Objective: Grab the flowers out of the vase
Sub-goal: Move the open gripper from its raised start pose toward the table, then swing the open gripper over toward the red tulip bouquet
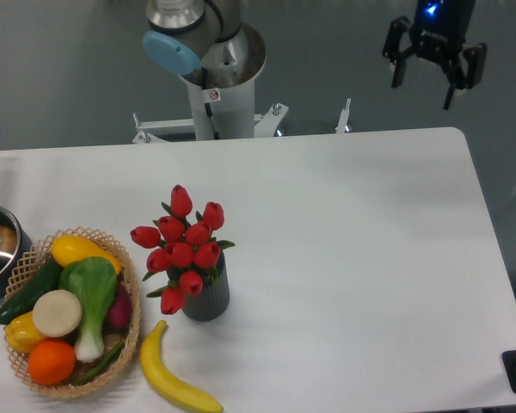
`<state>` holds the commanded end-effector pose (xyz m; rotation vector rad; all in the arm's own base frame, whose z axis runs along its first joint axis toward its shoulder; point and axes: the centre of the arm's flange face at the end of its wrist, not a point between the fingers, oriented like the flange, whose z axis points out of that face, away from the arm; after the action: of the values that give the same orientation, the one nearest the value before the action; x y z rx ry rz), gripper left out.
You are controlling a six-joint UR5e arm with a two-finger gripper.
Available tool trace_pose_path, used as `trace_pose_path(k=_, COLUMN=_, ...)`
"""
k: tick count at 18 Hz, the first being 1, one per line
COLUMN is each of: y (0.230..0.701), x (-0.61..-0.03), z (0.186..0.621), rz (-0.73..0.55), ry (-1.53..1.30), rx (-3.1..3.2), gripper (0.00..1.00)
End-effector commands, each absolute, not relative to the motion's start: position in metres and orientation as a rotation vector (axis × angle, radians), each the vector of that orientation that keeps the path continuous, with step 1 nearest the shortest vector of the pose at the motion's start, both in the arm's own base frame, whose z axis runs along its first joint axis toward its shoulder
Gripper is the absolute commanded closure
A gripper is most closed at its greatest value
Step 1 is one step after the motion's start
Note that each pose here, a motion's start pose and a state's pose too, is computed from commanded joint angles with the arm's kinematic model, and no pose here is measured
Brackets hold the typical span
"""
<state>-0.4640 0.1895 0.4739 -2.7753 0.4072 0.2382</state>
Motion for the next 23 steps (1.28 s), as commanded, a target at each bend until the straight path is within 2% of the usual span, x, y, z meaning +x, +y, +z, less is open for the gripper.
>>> trace_pose_path(k=6, y=0.209, x=-0.463, z=0.466, rz=0.202, ry=0.305, rx=-2.581, gripper=0.00)
trace_pose_path(k=10, y=0.234, x=-0.450, z=0.446, rz=0.161, ry=0.328, rx=-2.526, gripper=0.00)
trace_pose_path(k=14, y=0.260, x=-0.442, z=0.418, rz=0.217, ry=0.422, rx=-2.490, gripper=0.00)
trace_pose_path(k=16, y=0.284, x=-0.428, z=0.402, rz=0.159, ry=0.457, rx=-2.445, gripper=0.00)
trace_pose_path(k=23, y=0.331, x=-0.384, z=0.386, rz=-0.014, ry=0.438, rx=-2.243, gripper=0.00)
